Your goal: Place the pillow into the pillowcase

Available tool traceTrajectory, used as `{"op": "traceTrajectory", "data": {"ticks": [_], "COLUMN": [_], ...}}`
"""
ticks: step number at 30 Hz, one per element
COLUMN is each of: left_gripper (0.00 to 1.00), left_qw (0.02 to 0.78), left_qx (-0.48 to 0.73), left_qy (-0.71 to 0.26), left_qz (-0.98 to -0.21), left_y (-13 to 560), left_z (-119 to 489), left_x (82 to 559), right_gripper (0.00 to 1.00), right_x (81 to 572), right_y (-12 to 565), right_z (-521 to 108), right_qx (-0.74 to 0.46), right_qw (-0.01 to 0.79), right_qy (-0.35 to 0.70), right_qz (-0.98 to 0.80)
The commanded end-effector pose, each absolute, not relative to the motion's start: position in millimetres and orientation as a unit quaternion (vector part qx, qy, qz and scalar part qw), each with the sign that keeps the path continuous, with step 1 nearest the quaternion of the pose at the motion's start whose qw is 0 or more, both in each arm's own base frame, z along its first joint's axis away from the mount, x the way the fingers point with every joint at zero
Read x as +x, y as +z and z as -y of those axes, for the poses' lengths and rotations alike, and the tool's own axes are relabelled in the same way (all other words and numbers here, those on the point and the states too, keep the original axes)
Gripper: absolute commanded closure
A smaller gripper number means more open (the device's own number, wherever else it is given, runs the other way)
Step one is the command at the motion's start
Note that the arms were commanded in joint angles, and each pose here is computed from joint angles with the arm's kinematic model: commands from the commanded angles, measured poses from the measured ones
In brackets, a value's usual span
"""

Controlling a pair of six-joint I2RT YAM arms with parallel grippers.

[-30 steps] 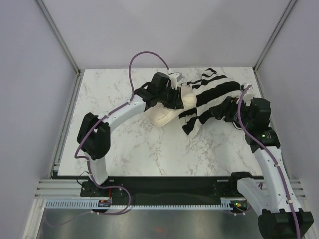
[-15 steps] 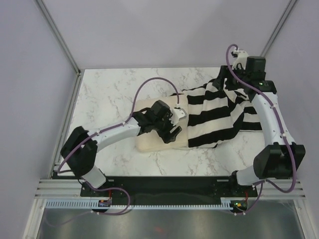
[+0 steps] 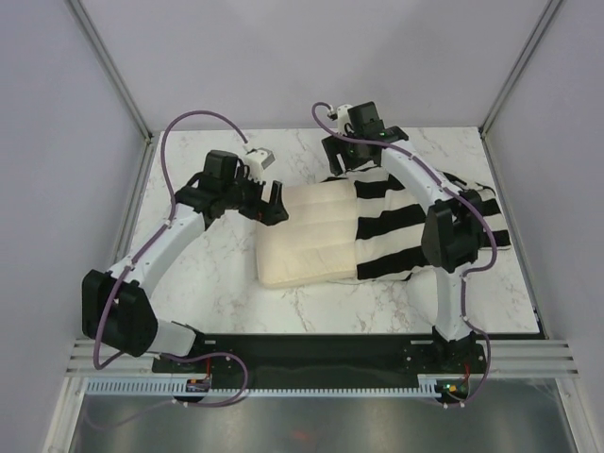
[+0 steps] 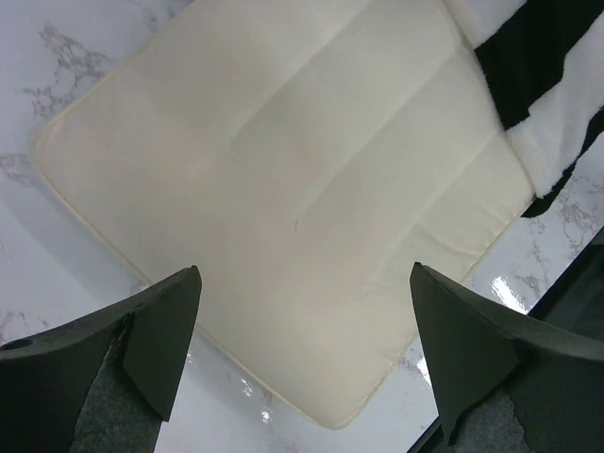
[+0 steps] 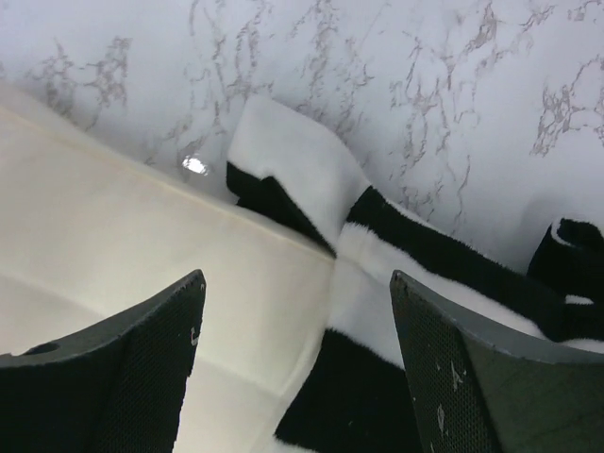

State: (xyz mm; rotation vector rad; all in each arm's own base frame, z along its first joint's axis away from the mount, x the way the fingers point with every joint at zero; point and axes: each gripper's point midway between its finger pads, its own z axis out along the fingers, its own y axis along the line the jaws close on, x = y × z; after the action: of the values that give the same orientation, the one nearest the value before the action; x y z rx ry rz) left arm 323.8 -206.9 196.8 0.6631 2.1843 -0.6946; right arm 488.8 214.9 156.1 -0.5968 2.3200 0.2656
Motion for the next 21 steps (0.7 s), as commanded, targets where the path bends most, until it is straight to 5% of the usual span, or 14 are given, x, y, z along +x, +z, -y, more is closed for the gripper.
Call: {"op": "traceTrajectory", "data": {"ticks": [1, 15, 17, 19, 20, 21], "left_gripper": [0.0, 0.0, 0.0, 0.0, 0.0, 0.0], "left_qw": [0.322, 0.263, 0.259, 0.241, 0.22, 0.208], "left_qx": [0.205, 0.124, 0.12, 0.11, 0.092, 0.077], "left_qy": [-0.267, -0.259, -0.266, -0.267, -0.271, -0.279], "left_qz": [-0.885, -0.921, -0.921, -0.927, -0.933, -0.934], "left_y": [164, 112, 110, 95, 81, 75], "left_z": [193, 166, 168, 170, 168, 167], "left_x": [319, 344, 348, 351, 353, 353], "right_gripper": [0.16, 0.23, 0.35, 0.68, 1.0, 1.0], "right_x": [531, 528, 522, 521, 518, 518], "right_y": [149, 50, 48, 53, 57, 69], "right_z": [-207, -213, -222, -228, -235, -240], "right_qx": [-0.229, -0.302, -0.309, -0.31, -0.311, -0.308], "right_qw": [0.381, 0.284, 0.278, 0.281, 0.281, 0.291], "right_qy": [0.052, 0.041, 0.067, 0.086, 0.108, 0.122], "right_qz": [-0.894, -0.909, -0.907, -0.904, -0.901, -0.897]}}
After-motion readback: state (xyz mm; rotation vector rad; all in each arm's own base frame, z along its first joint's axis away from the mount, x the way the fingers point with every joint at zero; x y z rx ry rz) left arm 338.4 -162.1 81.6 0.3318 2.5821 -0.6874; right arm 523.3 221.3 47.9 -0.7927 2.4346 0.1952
